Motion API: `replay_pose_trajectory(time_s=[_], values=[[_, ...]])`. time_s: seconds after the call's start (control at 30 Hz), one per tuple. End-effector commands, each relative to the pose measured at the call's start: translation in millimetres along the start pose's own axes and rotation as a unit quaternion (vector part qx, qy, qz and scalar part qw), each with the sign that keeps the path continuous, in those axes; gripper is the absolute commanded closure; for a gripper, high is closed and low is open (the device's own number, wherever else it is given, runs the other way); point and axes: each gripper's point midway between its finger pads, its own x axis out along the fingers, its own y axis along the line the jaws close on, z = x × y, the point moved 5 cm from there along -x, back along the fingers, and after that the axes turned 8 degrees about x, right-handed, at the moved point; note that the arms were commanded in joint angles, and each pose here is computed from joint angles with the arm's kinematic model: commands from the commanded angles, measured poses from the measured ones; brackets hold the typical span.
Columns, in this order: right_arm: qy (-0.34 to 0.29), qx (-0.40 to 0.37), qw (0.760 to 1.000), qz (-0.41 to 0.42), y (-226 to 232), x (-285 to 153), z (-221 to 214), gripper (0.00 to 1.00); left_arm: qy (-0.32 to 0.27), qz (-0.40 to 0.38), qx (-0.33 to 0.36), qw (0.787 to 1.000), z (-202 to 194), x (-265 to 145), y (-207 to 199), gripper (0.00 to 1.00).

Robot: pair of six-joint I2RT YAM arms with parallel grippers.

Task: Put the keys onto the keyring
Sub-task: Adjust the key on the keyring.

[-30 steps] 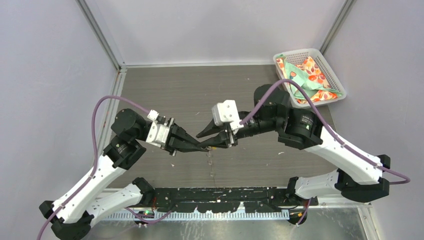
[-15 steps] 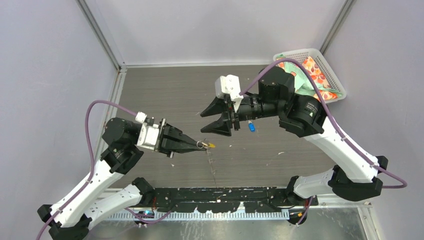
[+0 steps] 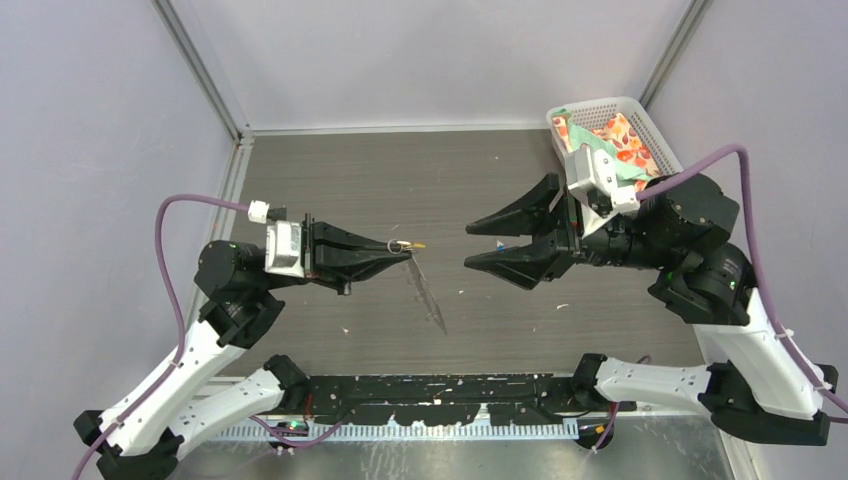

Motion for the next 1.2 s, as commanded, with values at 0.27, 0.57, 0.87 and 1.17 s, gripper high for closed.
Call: replay_pose_trajectory(time_s=[0.27, 0.57, 0.87, 1.17], values=[[-0.015, 0.097, 0.992, 0.076, -2.2, 49.5, -19.1, 0.53, -0.048, 0.021, 0.018, 0.998, 34.8, 3.1, 5.0, 1.00], [-0.016, 0.068, 0.995, 0.071, -7.6, 53.0, -23.3, 0.63, -0.044, 0.024, 0.023, 0.998, 31.9, -0.5, 2.9, 1.00], [-0.017, 0.049, 0.997, 0.060, -8.0, 46.0, -23.1, 0.62, -0.034, 0.052, 0.010, 0.998, 25.7, -2.5, 8.2, 1.00], [-0.033, 0.015, 0.997, 0.073, -6.7, 46.8, -15.9, 0.55, -0.027, 0.049, 0.003, 0.998, 22.4, -2.6, 7.1, 1.00]])
